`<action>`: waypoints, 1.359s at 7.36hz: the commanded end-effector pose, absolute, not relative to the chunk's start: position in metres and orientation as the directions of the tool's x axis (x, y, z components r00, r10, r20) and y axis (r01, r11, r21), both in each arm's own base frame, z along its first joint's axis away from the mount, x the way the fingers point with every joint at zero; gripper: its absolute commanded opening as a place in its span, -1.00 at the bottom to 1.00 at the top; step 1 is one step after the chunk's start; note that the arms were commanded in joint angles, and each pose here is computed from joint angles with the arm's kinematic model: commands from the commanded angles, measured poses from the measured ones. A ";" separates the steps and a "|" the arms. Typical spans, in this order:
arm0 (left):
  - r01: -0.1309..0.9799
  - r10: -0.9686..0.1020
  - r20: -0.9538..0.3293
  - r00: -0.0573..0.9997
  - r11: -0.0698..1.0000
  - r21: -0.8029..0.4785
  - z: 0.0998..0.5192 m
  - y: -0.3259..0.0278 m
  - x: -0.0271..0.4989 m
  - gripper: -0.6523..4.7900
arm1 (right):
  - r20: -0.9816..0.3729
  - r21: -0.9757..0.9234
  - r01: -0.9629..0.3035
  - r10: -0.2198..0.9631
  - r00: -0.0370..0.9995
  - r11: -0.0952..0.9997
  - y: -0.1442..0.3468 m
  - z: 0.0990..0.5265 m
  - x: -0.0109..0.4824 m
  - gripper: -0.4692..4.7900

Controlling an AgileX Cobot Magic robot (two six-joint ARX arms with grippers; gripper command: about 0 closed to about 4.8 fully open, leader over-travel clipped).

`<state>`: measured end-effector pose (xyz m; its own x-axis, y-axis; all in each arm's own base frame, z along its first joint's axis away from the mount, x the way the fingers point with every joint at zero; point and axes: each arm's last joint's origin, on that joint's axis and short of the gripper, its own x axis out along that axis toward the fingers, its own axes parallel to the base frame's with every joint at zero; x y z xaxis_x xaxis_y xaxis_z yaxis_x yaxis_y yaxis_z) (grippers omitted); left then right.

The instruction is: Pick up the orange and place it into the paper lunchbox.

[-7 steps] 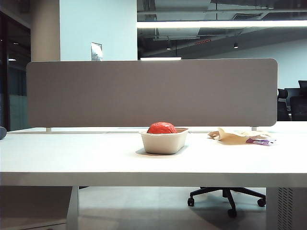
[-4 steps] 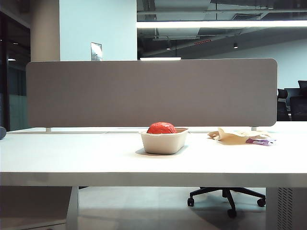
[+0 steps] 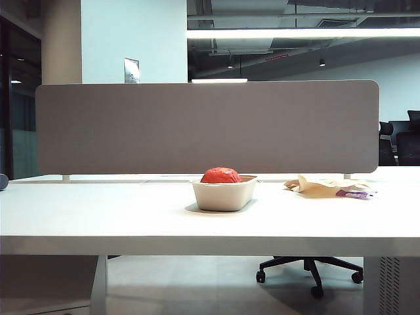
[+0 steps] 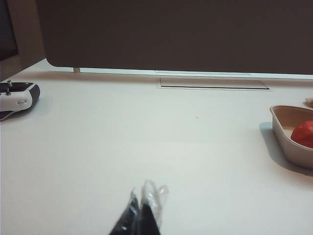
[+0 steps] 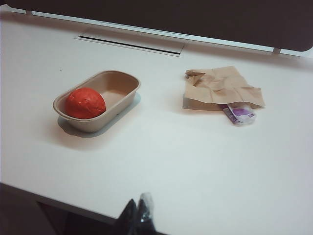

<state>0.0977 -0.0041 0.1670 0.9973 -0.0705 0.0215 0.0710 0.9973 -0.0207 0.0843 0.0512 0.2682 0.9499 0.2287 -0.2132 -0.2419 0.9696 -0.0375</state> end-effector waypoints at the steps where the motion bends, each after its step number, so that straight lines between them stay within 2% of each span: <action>1: 0.063 -0.062 0.014 0.998 0.998 -0.031 0.166 -0.004 0.098 -0.78 | -0.197 -0.030 -0.241 0.230 0.953 0.970 0.051 0.271 0.084 -0.82; 2: 0.018 -0.018 -0.006 1.000 1.000 0.001 0.164 -0.003 0.098 -0.78 | -0.197 -0.030 -0.241 0.230 0.953 0.970 0.051 0.271 0.084 -0.82; 9: 0.007 -0.006 -0.006 1.000 1.000 0.008 0.164 -0.002 0.098 -0.76 | -0.197 -0.030 -0.240 0.230 0.953 0.970 0.051 0.271 0.084 -0.82; 10: 0.007 -0.006 -0.006 1.000 1.000 0.008 0.164 -0.002 0.098 -0.76 | -0.153 -0.010 -0.194 0.191 0.970 0.981 0.048 0.259 0.087 -0.82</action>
